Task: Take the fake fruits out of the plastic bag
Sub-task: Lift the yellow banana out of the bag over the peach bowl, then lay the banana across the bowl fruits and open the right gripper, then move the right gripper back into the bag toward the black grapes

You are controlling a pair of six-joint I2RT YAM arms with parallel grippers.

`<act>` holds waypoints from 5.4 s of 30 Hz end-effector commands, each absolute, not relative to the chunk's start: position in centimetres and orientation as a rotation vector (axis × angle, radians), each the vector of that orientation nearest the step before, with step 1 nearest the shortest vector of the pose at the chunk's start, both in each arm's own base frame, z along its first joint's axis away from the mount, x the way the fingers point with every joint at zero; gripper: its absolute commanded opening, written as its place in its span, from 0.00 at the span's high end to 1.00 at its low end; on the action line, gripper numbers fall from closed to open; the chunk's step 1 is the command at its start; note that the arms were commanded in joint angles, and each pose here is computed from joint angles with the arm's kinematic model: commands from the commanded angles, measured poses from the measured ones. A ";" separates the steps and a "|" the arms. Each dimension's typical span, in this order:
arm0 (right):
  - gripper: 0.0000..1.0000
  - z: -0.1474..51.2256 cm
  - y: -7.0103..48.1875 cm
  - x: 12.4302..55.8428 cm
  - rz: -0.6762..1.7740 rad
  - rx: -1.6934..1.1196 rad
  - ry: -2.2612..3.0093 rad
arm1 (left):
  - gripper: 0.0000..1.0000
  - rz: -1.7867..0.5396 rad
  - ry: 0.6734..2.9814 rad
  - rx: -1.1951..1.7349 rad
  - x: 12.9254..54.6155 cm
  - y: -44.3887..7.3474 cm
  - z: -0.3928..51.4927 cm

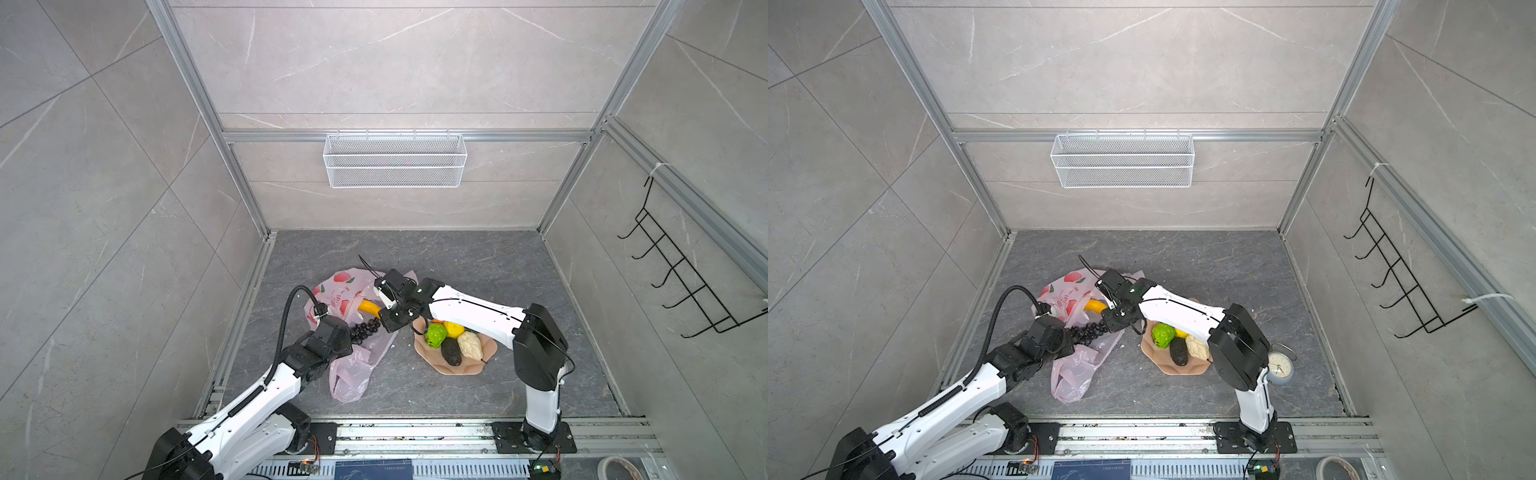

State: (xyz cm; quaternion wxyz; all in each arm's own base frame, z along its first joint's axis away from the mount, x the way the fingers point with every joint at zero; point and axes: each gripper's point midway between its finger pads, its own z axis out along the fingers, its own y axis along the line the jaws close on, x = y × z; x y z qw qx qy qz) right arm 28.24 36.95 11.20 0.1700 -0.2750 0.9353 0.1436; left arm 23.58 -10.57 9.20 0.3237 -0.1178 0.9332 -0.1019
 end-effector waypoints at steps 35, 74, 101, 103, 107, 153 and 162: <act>0.80 17.9 18.9 19.4 0.124 -0.482 2.686 | 0.94 -0.223 2.433 -0.301 25.7 -11.0 10.8; 0.86 13.3 11.2 20.7 -0.141 0.092 2.759 | 0.94 -0.241 2.459 -0.298 25.8 -11.6 9.6; 0.79 12.7 12.6 23.5 -0.238 0.009 2.748 | 0.94 -0.239 2.461 -0.298 25.5 -11.4 9.4; 0.74 12.6 12.4 23.4 -0.247 0.004 2.747 | 0.94 -0.236 2.461 -0.295 25.5 -11.4 9.4; 0.63 12.7 12.0 23.4 -0.270 0.003 2.738 | 0.94 -0.226 2.460 -0.286 25.6 -11.3 9.5; 0.48 21.3 36.8 24.1 0.626 -0.386 2.388 | 0.97 -0.171 2.184 0.008 28.7 -12.0 21.1; 0.49 15.3 41.4 25.5 0.605 -0.441 2.488 | 0.96 -0.131 2.489 -0.219 23.0 -8.8 9.0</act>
